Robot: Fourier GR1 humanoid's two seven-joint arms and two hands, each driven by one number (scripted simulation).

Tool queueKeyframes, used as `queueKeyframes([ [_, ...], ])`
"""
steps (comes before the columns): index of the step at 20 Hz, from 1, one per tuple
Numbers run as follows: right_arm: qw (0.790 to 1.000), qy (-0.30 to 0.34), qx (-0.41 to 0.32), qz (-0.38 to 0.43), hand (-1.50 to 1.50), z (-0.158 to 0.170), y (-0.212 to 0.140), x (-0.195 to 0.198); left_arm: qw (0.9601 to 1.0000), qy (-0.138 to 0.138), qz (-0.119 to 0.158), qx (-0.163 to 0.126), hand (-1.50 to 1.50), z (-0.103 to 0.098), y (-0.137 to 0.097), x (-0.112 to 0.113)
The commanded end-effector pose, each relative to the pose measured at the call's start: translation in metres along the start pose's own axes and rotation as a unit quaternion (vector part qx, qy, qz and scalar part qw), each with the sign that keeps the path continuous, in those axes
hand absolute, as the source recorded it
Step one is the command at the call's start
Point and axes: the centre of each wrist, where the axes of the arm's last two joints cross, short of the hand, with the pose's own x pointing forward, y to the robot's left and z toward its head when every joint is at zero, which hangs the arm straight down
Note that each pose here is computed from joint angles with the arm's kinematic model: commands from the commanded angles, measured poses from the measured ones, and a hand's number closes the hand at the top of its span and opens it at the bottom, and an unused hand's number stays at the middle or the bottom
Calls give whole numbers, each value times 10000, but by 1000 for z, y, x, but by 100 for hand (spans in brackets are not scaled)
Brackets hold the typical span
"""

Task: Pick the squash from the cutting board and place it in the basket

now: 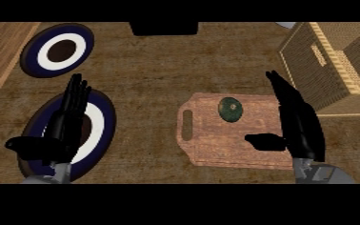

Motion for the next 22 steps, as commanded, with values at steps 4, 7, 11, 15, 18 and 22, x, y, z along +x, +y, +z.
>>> queueKeyframes([
  [4,9905,265,1131,733,-150,19,-51,74,10000,-22,-8,-95,0,-6,-2,5],
  [7,9895,404,1218,669,-150,30,-79,101,9997,-58,55,-222,0,-2,-10,6],
  [11,9857,754,1168,955,-150,3,-69,116,9996,-187,90,-182,0,-10,-4,11],
  [15,9792,1064,1252,1190,-150,13,-47,104,9998,-78,79,-168,0,3,5,5],
  [18,9770,1161,1340,1186,-150,6,-43,81,10000,-17,18,-93,0,15,-6,9],
  [22,9799,1149,1327,953,-150,-5,-37,71,9999,-60,95,-113,0,-7,-3,9],
])
